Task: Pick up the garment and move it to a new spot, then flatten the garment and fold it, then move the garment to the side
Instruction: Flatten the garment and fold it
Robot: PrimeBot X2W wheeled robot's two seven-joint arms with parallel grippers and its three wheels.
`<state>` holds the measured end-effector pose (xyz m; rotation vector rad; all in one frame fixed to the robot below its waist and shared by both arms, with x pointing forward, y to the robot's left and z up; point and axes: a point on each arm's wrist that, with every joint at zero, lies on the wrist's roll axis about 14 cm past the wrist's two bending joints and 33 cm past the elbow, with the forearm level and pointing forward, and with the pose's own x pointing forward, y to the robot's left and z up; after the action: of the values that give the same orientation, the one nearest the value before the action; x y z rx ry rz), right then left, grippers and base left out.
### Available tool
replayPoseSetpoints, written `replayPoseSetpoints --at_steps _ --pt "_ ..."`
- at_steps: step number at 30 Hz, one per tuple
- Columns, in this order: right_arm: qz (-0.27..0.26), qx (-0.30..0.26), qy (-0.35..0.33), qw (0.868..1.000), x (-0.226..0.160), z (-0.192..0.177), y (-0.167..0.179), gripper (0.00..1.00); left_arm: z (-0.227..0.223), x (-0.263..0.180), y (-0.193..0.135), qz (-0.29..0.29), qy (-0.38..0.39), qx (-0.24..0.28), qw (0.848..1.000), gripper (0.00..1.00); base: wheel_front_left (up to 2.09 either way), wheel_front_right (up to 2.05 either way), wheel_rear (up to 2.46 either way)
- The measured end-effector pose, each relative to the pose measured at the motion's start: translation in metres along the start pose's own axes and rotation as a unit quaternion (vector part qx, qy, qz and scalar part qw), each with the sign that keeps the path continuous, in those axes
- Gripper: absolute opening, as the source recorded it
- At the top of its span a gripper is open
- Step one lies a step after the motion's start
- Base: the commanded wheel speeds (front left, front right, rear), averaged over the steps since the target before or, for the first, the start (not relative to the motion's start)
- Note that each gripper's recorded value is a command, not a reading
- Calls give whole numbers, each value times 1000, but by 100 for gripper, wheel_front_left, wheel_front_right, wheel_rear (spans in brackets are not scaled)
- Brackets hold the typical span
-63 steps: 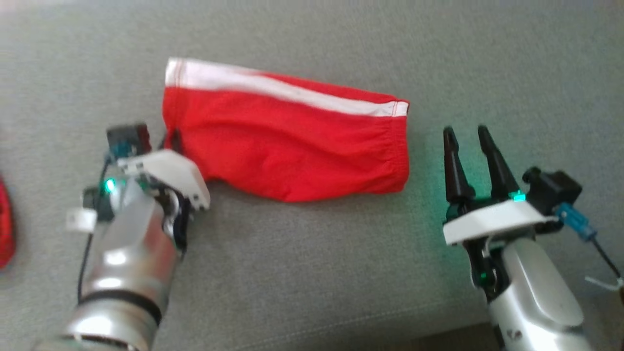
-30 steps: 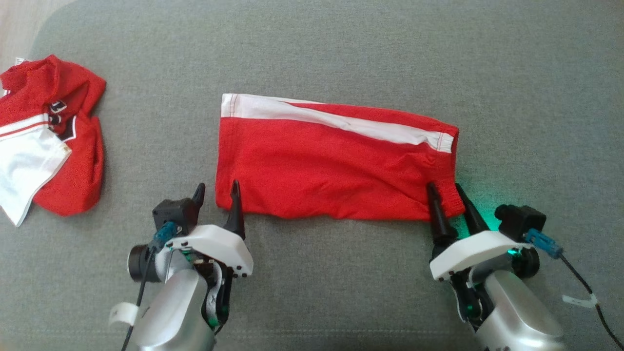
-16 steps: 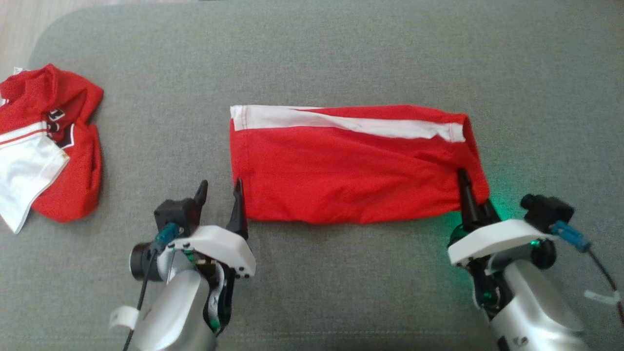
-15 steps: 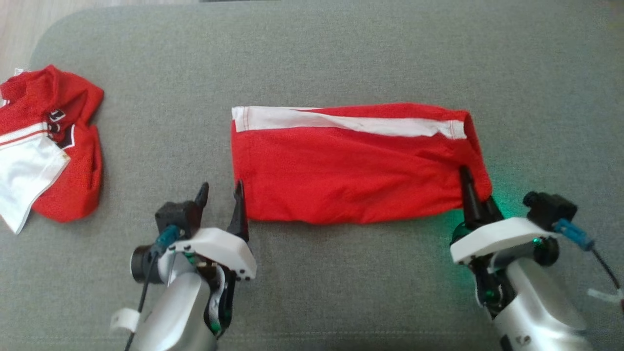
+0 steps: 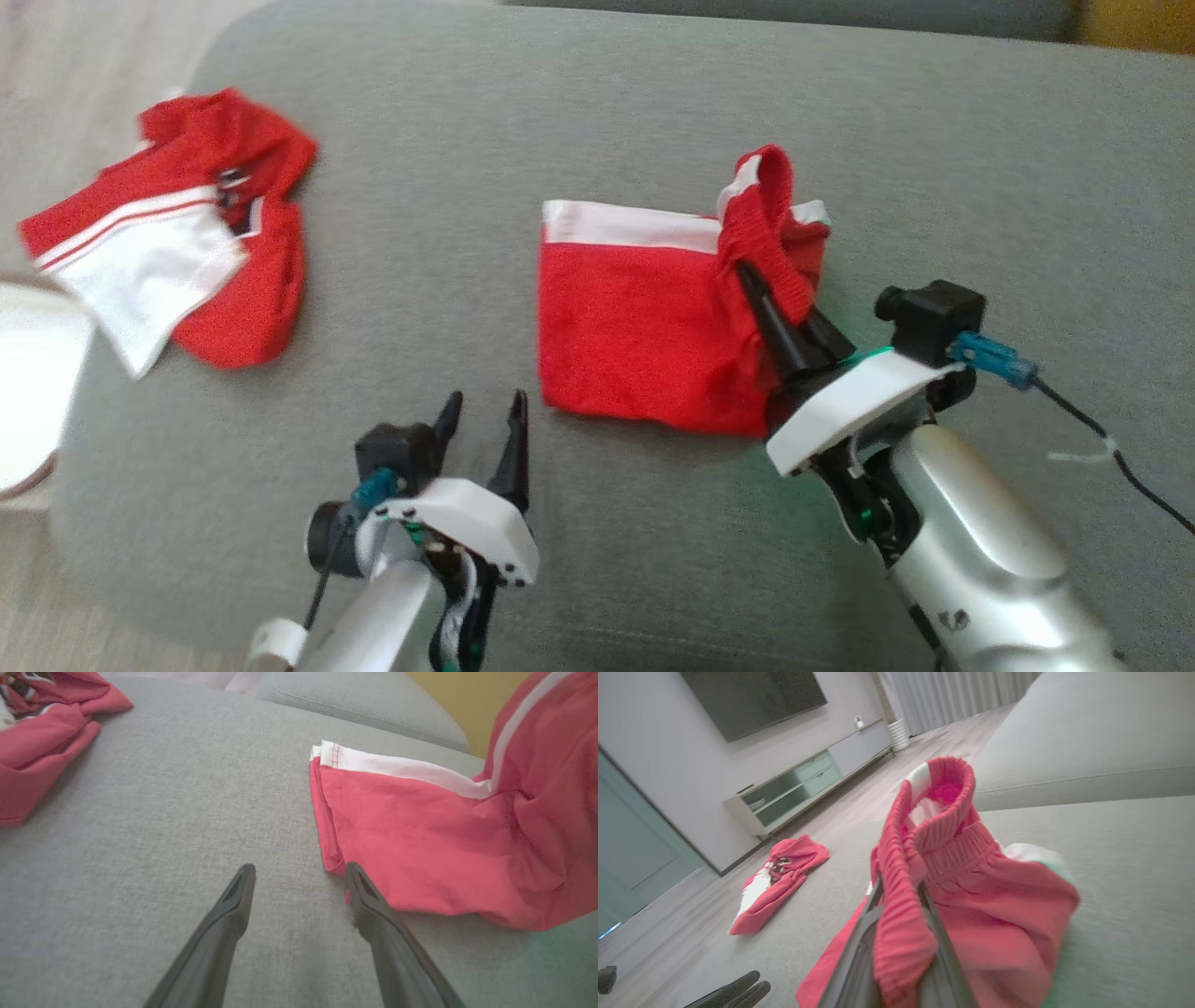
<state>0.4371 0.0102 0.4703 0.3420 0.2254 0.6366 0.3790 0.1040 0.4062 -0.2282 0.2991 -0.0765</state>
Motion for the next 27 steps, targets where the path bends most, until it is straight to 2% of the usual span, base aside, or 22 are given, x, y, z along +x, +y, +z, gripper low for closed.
replayPoseSetpoints --at_steps 5,6,7,8,9,14,17,23,27 --pt "44 -24 47 998 21 -27 29 0 -7 -21 15 28 4 -7 1000 100 0 0 0" --pt "50 -25 56 997 25 -33 33 8 -8 -25 18 34 5 -7 999 100 0 0 0" --pt "56 -23 63 996 29 -38 38 45 -9 -29 21 39 5 -7 999 100 0 0 0" --pt "62 -21 66 996 33 -42 44 95 -9 -32 24 44 4 -6 999 100 0 0 0" --pt "71 -18 65 995 36 -43 51 100 -8 -35 28 51 3 -6 999 100 0 0 0" --pt "101 5 42 994 50 -41 77 100 -5 -41 40 76 -4 -8 997 100 0 0 0" --pt "91 12 19 996 49 -31 71 100 -3 -37 35 67 -7 -7 998 100 0 0 0" --pt "-5 2 -20 1000 34 -7 5 100 12 -24 19 40 -29 16 999 100 0 0 0" --pt "-85 -21 -59 994 6 16 -47 100 25 -14 7 22 -50 39 998 100 0 0 0"
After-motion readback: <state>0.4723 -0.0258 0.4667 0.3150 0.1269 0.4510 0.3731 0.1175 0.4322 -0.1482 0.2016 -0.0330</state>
